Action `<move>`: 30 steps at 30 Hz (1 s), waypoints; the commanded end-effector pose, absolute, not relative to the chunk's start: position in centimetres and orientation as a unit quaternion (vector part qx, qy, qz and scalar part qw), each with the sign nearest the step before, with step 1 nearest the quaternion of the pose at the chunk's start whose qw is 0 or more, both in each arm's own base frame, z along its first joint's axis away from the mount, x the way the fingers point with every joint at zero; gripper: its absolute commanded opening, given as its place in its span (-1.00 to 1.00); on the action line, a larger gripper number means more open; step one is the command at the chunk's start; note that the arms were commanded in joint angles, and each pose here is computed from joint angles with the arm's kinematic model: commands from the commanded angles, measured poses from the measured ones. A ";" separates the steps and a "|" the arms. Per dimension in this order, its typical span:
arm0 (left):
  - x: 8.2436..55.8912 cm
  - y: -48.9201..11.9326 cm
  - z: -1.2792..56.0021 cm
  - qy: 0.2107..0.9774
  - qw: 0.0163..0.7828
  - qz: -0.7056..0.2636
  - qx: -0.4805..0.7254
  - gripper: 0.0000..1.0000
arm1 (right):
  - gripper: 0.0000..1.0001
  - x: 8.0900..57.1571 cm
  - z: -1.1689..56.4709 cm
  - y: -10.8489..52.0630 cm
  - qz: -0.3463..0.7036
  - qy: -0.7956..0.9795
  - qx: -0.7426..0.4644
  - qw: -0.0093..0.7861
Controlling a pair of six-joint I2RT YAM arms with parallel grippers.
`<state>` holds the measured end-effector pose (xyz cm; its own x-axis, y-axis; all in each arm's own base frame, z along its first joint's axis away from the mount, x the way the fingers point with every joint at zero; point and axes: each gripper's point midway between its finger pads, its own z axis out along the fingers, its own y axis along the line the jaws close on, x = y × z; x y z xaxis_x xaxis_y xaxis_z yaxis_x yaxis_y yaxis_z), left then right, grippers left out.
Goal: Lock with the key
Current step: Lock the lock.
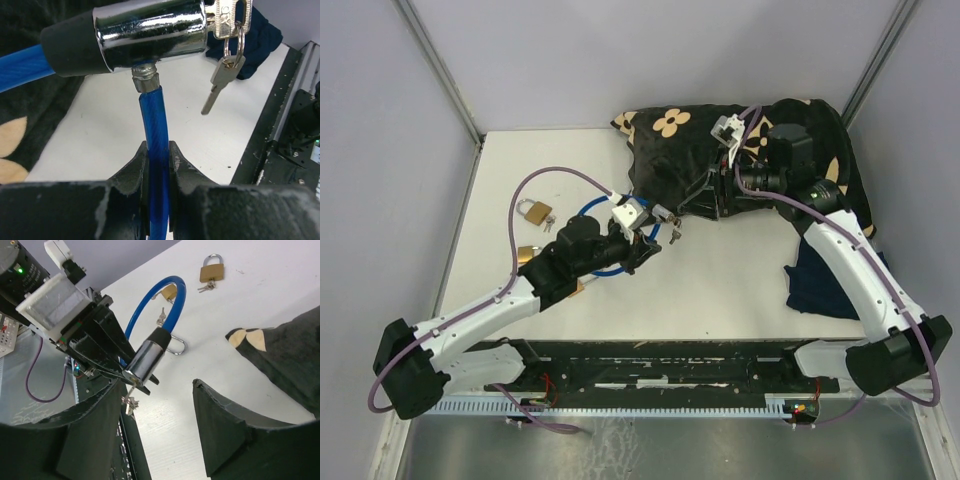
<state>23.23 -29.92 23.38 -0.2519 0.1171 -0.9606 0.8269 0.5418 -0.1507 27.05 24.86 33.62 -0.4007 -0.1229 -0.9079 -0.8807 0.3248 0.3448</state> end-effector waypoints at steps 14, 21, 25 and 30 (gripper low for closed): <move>24.6 -29.8 29.0 0.643 0.632 -0.296 0.315 -0.94 | 0.20 25.1 35.0 26.6 0.439 0.709 -0.360 0.418; 24.6 -29.4 29.3 0.641 0.641 -0.291 0.306 -0.94 | -0.01 25.1 34.8 26.8 0.434 0.717 -0.354 0.415; 24.6 -29.5 29.5 0.639 0.645 -0.290 0.304 -0.94 | -0.14 24.9 35.1 26.9 0.444 0.715 -0.349 0.412; 24.5 -29.5 29.9 0.635 0.650 -0.287 0.302 -0.94 | -0.41 24.7 35.1 27.4 0.464 0.716 -0.340 0.396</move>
<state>24.08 -29.66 24.95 -0.1204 0.1039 -0.9873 0.7707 0.6367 -0.0270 24.75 26.84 33.44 -0.4595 -0.1587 -0.8739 -0.8493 0.3665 0.3800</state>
